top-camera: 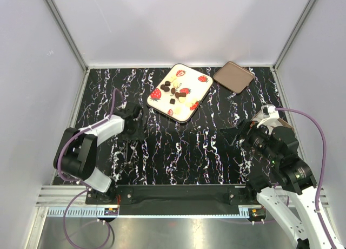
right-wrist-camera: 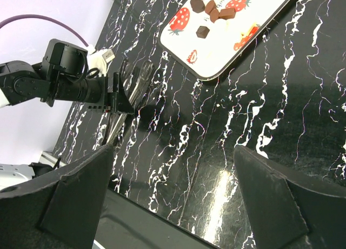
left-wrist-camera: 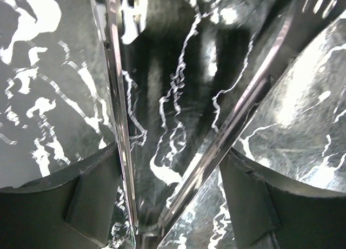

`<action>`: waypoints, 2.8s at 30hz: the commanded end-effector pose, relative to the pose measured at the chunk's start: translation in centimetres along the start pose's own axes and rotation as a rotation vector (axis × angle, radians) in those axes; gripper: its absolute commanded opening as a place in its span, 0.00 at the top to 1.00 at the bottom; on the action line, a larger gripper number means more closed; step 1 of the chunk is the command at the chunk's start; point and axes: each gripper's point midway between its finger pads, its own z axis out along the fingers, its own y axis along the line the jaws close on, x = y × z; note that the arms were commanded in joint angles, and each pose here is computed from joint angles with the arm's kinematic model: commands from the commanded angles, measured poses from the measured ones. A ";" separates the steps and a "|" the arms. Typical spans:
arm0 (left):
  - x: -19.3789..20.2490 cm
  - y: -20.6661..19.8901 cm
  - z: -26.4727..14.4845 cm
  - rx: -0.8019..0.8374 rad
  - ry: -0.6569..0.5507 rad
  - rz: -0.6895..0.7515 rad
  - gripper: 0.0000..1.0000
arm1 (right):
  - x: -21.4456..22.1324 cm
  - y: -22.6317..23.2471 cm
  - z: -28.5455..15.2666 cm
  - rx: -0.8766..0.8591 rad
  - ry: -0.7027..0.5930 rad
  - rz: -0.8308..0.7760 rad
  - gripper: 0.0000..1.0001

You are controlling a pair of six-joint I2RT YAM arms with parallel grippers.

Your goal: Pack the chocolate

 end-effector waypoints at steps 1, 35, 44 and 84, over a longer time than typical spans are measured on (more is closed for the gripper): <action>-2.7 0.1 -2.8 -0.011 -0.074 -0.004 0.28 | -1.3 0.9 -0.4 -0.024 -0.031 0.002 0.00; -1.0 -1.4 -10.4 -0.097 -0.154 0.142 0.50 | -1.1 0.9 -0.2 -0.001 -0.001 0.048 0.00; 2.8 -3.1 -4.1 -0.054 -0.074 0.044 0.48 | -0.7 0.4 -0.4 0.019 0.008 0.039 0.00; 3.2 -3.9 -0.3 0.055 -0.084 -0.029 0.04 | -0.3 -0.3 -1.0 0.045 -0.003 0.039 0.00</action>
